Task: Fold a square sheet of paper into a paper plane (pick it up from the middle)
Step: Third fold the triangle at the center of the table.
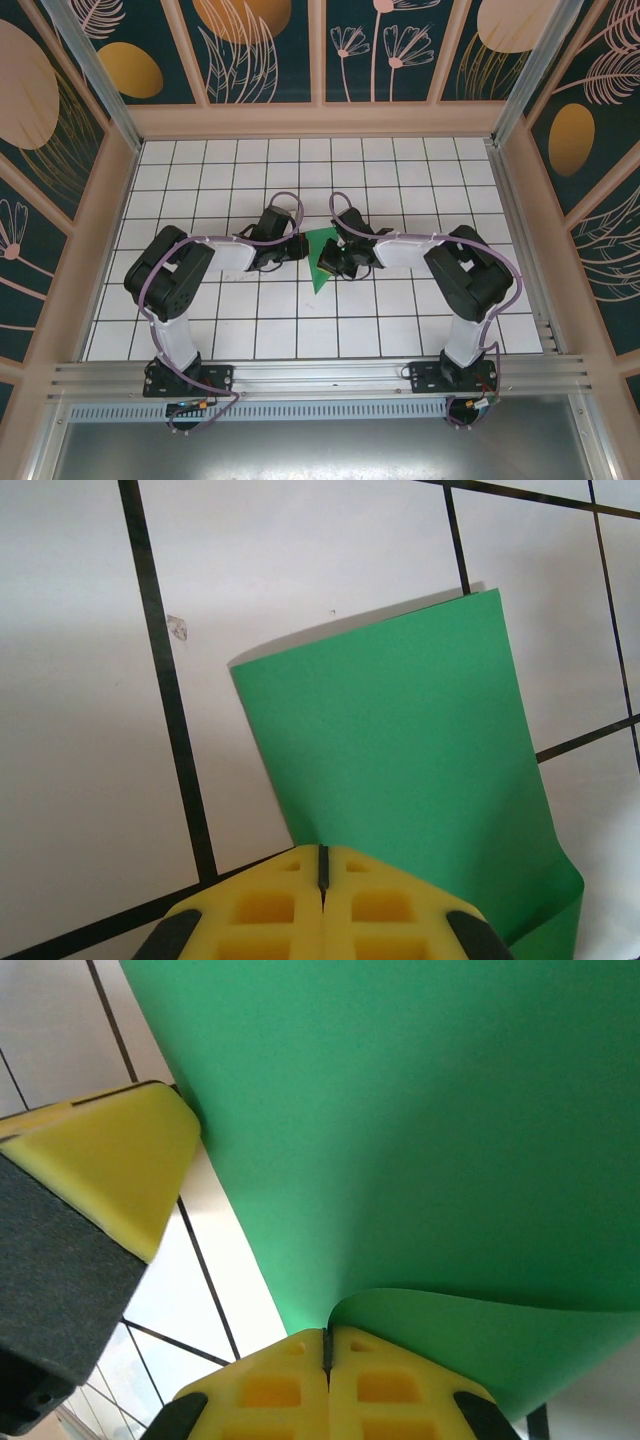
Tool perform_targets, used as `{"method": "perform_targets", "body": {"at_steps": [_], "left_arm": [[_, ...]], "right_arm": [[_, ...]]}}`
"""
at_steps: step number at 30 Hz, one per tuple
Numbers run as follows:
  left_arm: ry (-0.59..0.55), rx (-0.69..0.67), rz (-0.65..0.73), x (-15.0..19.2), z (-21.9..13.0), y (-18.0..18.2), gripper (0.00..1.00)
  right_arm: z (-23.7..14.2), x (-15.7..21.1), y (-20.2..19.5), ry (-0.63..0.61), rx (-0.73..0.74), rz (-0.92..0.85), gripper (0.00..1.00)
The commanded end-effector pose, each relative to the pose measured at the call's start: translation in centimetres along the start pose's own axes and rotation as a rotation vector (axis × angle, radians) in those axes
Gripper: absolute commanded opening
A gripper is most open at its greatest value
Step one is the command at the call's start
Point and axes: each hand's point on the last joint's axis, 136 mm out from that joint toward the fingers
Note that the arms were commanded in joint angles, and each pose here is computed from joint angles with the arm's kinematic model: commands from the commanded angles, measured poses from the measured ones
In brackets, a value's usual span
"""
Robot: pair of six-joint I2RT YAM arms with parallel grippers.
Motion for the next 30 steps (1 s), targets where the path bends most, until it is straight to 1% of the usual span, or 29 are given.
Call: {"method": "perform_targets", "body": {"at_steps": [1,10,30], "left_arm": [[0.038,-0.007,0.018,1.0,0.6,0.0,0.0],[0.046,-0.014,0.012,1.2,0.7,0.2,0.0],[0.051,-0.016,0.005,1.3,0.9,0.3,0.0]], "right_arm": [[0.2,-1.2,1.0,-0.037,-0.034,-0.023,0.0],[0.9,-1.1,0.7,-0.027,-0.036,-0.03,0.0],[1.0,-0.4,0.3,0.011,-0.019,-0.135,0.0]]}}
Point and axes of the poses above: each hand's point on the last joint's axis, 136 mm out from that joint toward the fingers, its own z axis out along the fingers, its own y axis along the line the jaws close on, x = y × z, and after that the axes turned 1 degree about z, right-handed
